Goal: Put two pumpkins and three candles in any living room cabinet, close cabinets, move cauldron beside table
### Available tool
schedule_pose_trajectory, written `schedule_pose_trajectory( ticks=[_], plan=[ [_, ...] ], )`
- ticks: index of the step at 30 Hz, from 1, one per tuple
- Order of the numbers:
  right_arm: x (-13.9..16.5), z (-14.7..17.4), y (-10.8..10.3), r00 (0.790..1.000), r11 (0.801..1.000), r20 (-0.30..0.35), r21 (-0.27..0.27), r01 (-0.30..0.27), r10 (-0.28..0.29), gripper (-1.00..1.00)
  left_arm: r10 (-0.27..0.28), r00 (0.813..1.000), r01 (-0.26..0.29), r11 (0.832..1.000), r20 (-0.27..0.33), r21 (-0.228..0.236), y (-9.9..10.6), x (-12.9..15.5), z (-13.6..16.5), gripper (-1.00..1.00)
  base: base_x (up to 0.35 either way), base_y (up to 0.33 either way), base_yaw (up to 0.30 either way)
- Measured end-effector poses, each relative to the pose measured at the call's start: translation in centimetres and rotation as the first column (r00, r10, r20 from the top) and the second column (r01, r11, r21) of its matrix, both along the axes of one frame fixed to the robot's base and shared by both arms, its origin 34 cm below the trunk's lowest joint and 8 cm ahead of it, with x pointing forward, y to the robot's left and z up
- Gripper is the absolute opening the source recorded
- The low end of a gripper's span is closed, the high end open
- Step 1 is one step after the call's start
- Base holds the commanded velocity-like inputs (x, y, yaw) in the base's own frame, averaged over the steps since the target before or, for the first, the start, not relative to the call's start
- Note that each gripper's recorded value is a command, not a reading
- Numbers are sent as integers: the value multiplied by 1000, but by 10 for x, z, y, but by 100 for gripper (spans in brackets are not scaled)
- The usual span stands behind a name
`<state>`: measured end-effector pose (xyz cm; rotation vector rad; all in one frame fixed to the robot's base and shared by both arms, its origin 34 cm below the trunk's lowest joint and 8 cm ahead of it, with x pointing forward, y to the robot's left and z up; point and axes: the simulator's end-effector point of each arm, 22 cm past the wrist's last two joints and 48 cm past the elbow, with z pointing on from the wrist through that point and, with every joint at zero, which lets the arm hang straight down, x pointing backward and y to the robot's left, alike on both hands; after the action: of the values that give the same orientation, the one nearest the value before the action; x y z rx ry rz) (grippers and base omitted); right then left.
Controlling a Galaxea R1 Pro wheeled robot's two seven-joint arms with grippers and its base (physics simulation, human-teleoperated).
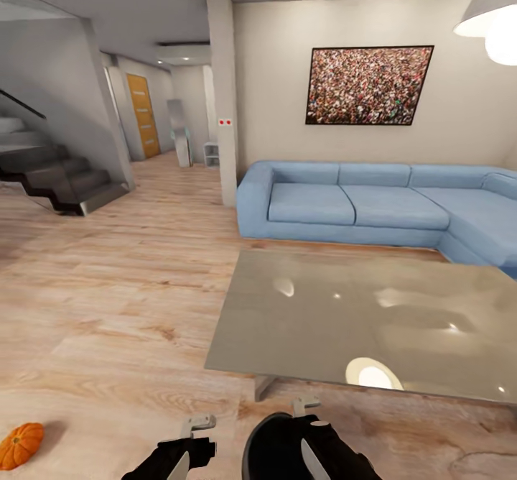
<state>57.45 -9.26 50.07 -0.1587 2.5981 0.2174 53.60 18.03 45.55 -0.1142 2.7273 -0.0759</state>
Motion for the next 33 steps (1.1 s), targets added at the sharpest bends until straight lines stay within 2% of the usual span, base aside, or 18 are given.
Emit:
schedule_pose_trajectory(
  ticks=[33],
  plan=[
    [5, 60, 1, 1000, 1000, -1, -1, -1, 1, 100, 0, 1000, 0, 1000, -1, 0, 0, 5, 60, 100, 0, 0, 292]
  ],
)
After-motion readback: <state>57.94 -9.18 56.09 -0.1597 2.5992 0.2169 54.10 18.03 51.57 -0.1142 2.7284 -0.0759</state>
